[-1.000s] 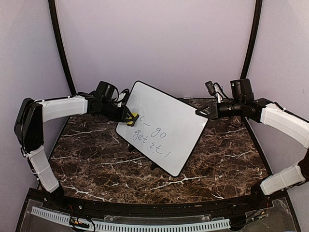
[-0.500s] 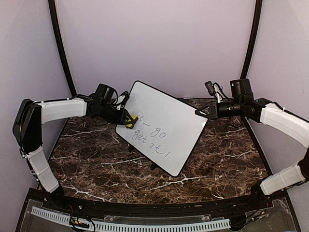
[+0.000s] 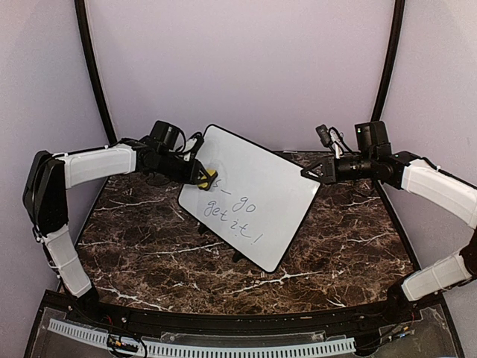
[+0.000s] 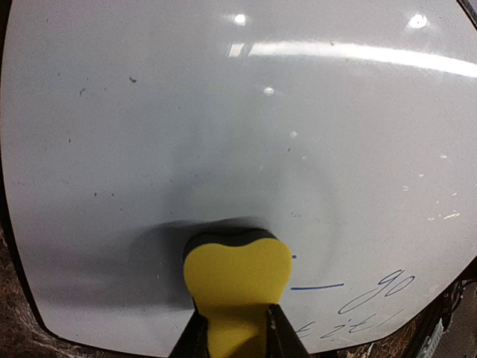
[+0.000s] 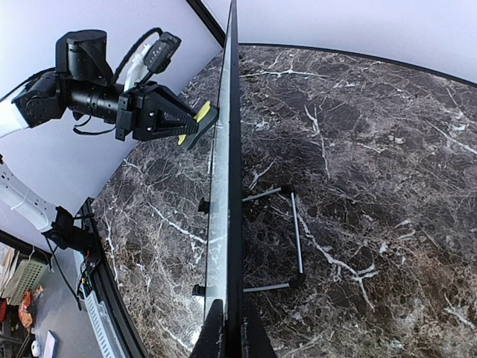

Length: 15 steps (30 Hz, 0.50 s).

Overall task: Erase the whiteboard
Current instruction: Erase the center of the whiteboard.

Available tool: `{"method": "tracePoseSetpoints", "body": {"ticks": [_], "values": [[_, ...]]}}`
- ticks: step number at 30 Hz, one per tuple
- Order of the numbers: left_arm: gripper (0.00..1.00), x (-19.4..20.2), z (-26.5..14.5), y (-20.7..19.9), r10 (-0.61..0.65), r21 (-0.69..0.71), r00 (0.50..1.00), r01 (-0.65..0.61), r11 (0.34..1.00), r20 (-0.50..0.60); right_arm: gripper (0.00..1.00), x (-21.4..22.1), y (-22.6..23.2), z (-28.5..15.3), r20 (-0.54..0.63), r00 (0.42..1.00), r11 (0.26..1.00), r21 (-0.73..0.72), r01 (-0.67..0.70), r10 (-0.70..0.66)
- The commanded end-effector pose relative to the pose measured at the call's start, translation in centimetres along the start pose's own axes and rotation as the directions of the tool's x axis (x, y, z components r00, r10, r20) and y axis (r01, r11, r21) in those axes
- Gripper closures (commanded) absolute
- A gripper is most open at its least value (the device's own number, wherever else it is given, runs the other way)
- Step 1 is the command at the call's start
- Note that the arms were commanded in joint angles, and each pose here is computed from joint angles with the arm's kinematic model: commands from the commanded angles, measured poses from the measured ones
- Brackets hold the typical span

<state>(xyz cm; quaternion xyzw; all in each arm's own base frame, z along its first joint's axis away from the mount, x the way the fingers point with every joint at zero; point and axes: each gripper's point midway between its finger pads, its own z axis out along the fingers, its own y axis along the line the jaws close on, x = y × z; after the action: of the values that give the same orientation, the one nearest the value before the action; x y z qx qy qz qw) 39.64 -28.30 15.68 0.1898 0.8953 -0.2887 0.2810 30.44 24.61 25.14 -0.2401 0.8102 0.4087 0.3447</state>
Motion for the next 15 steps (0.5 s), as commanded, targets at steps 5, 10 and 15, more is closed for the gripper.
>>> {"method": "tracePoseSetpoints", "body": {"ticks": [5, 10, 15], "values": [[0.96, -2.6, -0.1, -0.6, 0.043, -0.007, 0.998, -0.043, 0.999, 0.048, 1.00, -0.1, 2.0, 0.5, 0.005, 0.990, 0.987, -0.070, 0.144, -0.144], [0.97, 0.9, -0.2, -0.1, 0.010, -0.006, 1.000, -0.010, 1.000, 0.001, 1.00, -0.1, 1.9, 0.5, 0.003, 0.990, 0.987, -0.070, 0.142, -0.142], [0.96, 4.8, -0.1, 0.1, -0.016, -0.007, 0.998, 0.016, 1.000, -0.060, 1.00, 0.0, 1.9, 0.6, 0.002, 0.990, 0.987, -0.071, 0.142, -0.142]]}}
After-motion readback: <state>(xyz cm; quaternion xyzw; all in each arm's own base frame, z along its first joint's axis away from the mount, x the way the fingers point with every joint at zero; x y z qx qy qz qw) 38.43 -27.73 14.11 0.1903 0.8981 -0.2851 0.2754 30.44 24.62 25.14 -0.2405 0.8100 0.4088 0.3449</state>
